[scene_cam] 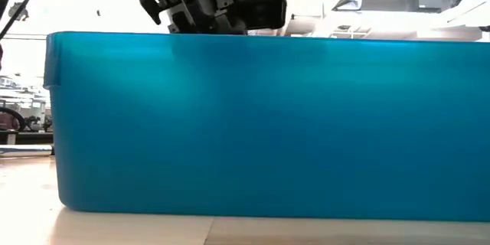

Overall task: Pick & Place Paint Supplies
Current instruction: Put the red scissors into the blue bin

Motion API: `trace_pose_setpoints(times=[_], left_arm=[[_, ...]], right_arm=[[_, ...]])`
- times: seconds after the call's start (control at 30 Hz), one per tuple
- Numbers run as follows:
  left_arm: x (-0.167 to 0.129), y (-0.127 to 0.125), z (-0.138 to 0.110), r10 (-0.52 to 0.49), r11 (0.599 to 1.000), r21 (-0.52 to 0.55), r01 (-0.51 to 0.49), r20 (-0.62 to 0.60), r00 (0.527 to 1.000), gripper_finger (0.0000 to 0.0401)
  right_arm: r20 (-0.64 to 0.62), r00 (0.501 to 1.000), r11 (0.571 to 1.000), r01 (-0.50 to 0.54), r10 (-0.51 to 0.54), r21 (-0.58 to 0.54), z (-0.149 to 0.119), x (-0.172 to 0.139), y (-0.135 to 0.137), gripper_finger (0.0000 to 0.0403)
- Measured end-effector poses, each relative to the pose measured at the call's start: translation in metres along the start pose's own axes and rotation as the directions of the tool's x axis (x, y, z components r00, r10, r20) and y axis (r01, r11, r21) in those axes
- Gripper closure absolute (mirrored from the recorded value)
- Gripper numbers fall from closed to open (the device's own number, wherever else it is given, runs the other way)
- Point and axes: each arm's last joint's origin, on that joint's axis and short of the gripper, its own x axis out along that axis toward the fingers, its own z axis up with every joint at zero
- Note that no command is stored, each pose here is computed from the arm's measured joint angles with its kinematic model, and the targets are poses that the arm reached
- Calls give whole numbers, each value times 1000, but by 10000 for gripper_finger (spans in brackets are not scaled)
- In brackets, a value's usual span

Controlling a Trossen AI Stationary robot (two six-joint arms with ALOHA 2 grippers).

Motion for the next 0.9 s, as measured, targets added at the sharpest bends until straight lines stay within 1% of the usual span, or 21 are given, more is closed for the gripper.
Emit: trace_pose_setpoints(times=[0.1,0.47,0.67,0.9], left_arm=[[-1,1,-2,9,1000,22,-9,-25,1000,401],[0,4,-10,61,998,25,-59,-81,995,400],[1,5,-12,81,997,24,-80,-84,993,398],[1,5,-12,85,996,15,-84,-80,993,381]], right_arm=[[0,1000,1000,0,0,1,0,0,0,359],[3,1000,1000,-2,2,10,0,0,0,359],[6,1000,1000,-2,2,11,1,0,0,359],[10,1000,1000,-5,4,14,1,0,1,359]])
